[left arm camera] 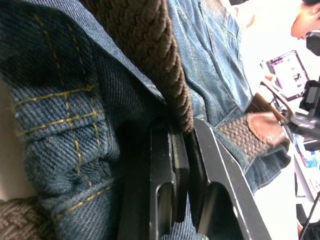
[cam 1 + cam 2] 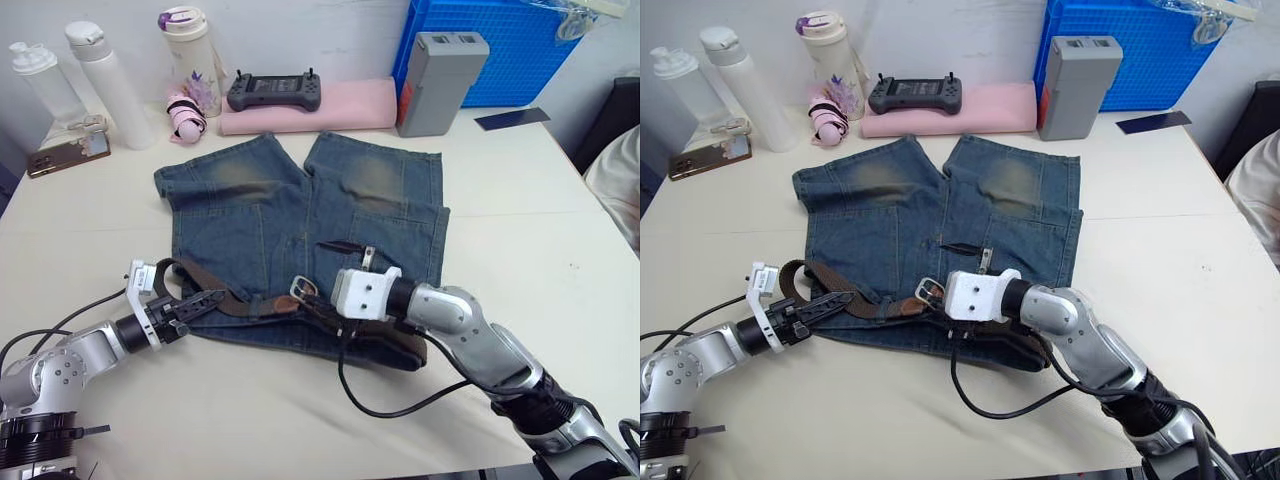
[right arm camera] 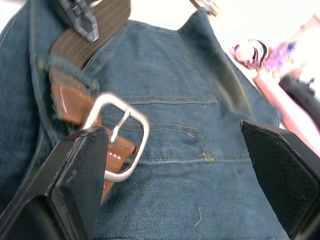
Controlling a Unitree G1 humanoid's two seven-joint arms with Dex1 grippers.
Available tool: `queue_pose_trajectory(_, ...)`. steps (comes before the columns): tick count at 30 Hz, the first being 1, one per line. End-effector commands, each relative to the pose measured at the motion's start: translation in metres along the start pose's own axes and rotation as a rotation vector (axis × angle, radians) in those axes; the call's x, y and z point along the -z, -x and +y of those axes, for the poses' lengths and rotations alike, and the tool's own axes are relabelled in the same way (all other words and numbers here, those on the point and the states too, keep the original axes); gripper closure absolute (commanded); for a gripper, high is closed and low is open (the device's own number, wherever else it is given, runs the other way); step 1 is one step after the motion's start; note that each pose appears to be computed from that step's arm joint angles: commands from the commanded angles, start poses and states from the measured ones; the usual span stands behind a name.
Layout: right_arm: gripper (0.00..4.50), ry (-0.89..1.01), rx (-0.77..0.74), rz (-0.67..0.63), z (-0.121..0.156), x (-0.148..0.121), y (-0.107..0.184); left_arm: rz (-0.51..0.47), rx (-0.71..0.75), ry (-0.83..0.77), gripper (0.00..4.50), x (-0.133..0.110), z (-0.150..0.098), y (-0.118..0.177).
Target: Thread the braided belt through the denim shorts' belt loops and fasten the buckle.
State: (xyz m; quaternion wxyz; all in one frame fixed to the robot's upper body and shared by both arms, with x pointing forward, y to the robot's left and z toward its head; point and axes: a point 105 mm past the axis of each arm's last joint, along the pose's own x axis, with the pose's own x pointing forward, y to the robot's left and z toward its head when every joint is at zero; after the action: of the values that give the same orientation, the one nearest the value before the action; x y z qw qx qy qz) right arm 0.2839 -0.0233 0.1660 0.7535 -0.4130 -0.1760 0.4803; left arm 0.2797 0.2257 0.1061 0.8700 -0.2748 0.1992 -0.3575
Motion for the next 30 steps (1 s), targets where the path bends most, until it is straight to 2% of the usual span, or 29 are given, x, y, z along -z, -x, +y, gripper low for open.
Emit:
queue_pose_trajectory(1, 0.02, 0.114, -0.033, -0.047, 0.006, -0.009, 0.0, 0.017, 0.007, 0.01, 4.5, 0.007, -0.001, 0.0)
queue_pose_trajectory(6, 0.02, 0.17, -0.023, -0.09, 0.004, -0.015, 0.001, 0.013, 0.005, 0.012, 4.5, 0.008, -0.002, 0.001)
queue_pose_trajectory(15, 0.02, 0.175, 0.02, -0.224, -0.01, -0.047, 0.016, 0.022, 0.007, 0.017, 4.5, 0.012, -0.002, -0.001)
queue_pose_trajectory(21, 0.02, 0.199, -0.043, -0.202, 0.007, -0.036, 0.008, 0.026, 0.022, 0.024, 4.5, 0.013, -0.004, -0.005)
queue_pose_trajectory(25, 0.02, 0.309, -0.066, -0.165, 0.015, -0.021, -0.001, 0.025, 0.033, 0.028, 4.5, 0.014, -0.007, -0.008)
queue_pose_trajectory(30, 0.02, 0.395, -0.084, -0.184, 0.02, -0.019, -0.006, 0.016, 0.025, 0.031, 4.5, 0.012, -0.006, -0.005)
